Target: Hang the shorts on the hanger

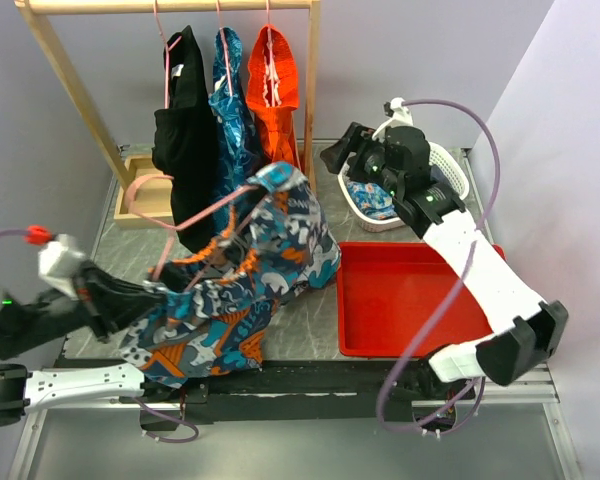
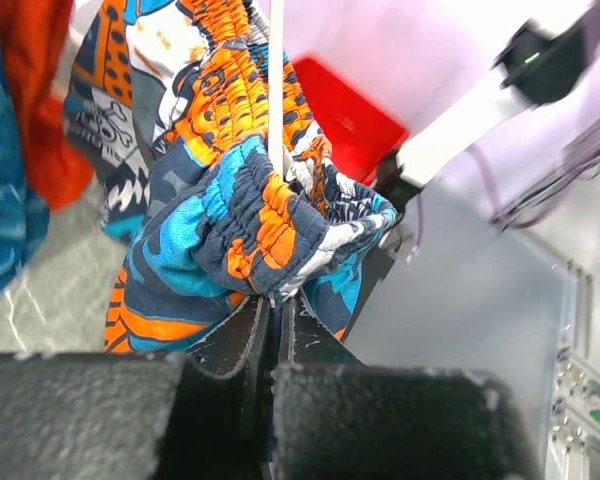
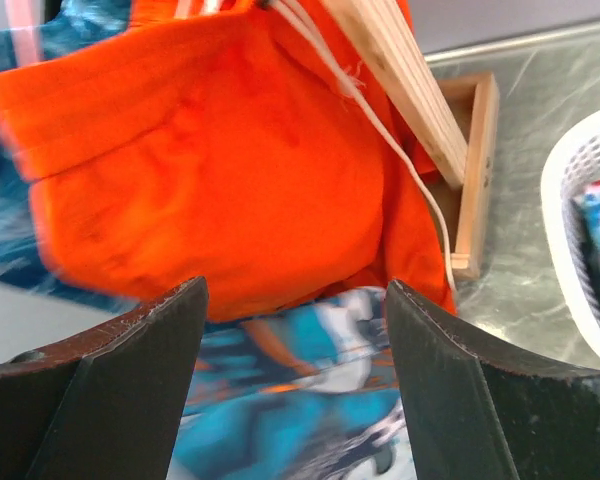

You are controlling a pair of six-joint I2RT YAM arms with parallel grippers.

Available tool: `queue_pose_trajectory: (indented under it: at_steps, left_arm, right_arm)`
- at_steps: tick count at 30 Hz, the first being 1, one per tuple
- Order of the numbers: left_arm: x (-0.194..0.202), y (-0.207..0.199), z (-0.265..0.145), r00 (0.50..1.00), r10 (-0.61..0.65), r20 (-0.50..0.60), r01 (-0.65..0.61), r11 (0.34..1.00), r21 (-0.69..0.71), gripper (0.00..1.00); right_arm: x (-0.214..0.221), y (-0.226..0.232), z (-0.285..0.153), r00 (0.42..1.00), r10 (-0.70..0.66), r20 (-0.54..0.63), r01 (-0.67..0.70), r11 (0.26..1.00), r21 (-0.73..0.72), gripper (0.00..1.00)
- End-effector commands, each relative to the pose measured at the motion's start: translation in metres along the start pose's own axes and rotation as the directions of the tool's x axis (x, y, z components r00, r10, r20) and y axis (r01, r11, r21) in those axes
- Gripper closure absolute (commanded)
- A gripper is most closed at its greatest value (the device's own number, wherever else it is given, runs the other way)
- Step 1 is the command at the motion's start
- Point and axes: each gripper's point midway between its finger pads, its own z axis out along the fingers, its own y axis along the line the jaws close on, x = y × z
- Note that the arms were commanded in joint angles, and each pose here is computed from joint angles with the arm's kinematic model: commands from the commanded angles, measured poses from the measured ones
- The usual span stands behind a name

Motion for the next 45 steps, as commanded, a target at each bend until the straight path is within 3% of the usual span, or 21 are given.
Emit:
queue_pose_trajectory:
  at_steps: [1, 10, 16, 25, 40, 43, 45]
  left_arm:
    - [-0.047, -0.014, -0.032, 0.985, 0.030, 0.167, -0.043, 0.996, 0.073, 0.99]
    - [-0.070, -0.011, -0.061, 0.961, 0.051, 0.272, -0.062, 0.998, 0.030, 0.99]
    - [-0.072, 0.001, -0.070, 0.949, 0.045, 0.312, -0.036, 0.999, -0.035, 0.99]
    - [-0.079, 0.012, -0.090, 0.917, 0.050, 0.396, -0.002, 0.993, -0.120, 0.99]
    - [-0.091, 0.016, -0.125, 0.872, 0.067, 0.485, 0.039, 0.978, -0.205, 0.99]
    - [-0.093, 0.017, -0.131, 0.863, 0.076, 0.500, 0.047, 0.972, -0.230, 0.99]
    - [-0.093, 0.018, -0.137, 0.857, 0.082, 0.510, 0.053, 0.968, -0.245, 0.99]
  right_arm:
    - [-0.009, 0.032, 0.014, 0.995, 0.096, 0.011, -0.090, 0.961, -0.261, 0.21]
    - [0.056, 0.051, 0.050, 0.987, 0.105, -0.120, -0.144, 0.907, -0.396, 0.22]
    - [0.112, 0.099, 0.004, 0.989, 0.067, -0.133, -0.122, 0.876, -0.466, 0.23]
    - [0.137, 0.208, -0.061, 0.987, 0.006, -0.163, -0.118, 0.719, -0.685, 0.23]
    - [0.182, 0.339, -0.044, 0.964, -0.093, -0.250, -0.142, 0.614, -0.777, 0.24]
    - [0.211, 0.357, -0.026, 0.946, -0.128, -0.298, -0.159, 0.618, -0.770, 0.24]
    - [0.201, 0.377, -0.028, 0.952, -0.115, -0.285, -0.165, 0.589, -0.791, 0.24]
